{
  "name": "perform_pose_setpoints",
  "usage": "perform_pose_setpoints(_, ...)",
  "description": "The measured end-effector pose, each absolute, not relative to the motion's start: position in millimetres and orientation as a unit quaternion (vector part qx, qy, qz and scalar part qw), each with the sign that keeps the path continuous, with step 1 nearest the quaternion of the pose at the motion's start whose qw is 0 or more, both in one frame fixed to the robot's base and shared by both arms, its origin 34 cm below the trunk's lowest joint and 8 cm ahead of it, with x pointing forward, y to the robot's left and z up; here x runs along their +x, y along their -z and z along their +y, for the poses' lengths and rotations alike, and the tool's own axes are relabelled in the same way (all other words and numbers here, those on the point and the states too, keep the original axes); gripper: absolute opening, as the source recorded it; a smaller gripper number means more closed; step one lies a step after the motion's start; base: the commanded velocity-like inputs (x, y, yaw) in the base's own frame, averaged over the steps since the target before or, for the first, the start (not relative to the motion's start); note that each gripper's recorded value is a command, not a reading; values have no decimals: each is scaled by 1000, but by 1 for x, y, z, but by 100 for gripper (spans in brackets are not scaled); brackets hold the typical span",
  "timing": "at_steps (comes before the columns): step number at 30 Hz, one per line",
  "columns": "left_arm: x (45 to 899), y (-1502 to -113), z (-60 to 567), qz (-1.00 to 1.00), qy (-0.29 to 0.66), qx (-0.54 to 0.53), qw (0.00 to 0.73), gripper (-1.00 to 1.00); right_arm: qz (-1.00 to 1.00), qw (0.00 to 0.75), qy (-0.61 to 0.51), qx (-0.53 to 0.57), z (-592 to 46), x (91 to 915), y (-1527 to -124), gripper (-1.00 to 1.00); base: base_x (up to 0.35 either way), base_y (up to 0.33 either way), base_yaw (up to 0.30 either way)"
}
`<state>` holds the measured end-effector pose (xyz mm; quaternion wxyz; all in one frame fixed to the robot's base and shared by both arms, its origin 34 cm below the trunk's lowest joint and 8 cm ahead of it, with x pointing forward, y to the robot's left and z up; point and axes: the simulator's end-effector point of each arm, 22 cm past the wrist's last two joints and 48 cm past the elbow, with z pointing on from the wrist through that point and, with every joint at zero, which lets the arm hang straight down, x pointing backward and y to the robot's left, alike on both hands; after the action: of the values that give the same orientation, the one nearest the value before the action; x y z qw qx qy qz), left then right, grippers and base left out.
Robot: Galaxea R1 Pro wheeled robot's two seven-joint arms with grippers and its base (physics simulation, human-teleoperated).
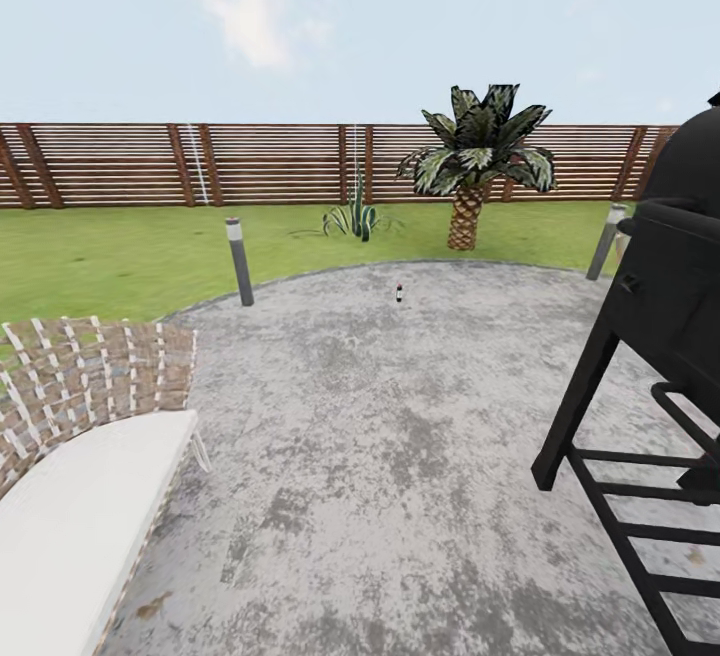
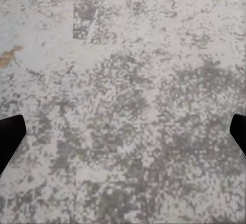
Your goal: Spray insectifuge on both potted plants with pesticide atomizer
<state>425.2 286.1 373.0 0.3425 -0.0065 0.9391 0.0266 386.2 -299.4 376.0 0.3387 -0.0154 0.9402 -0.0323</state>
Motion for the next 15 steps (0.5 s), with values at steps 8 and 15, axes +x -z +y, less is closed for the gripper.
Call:
perform_pose_setpoints(8,425,-373,286,939,-27,-6,343,100,940,339,32,-15,-299,386,-376,100,337,0,0)
perform_pose_setpoints(15,425,-373,286,939,-27,-6,343,100,940,339,32,-15,-299,386,-376,100,337,0,0)
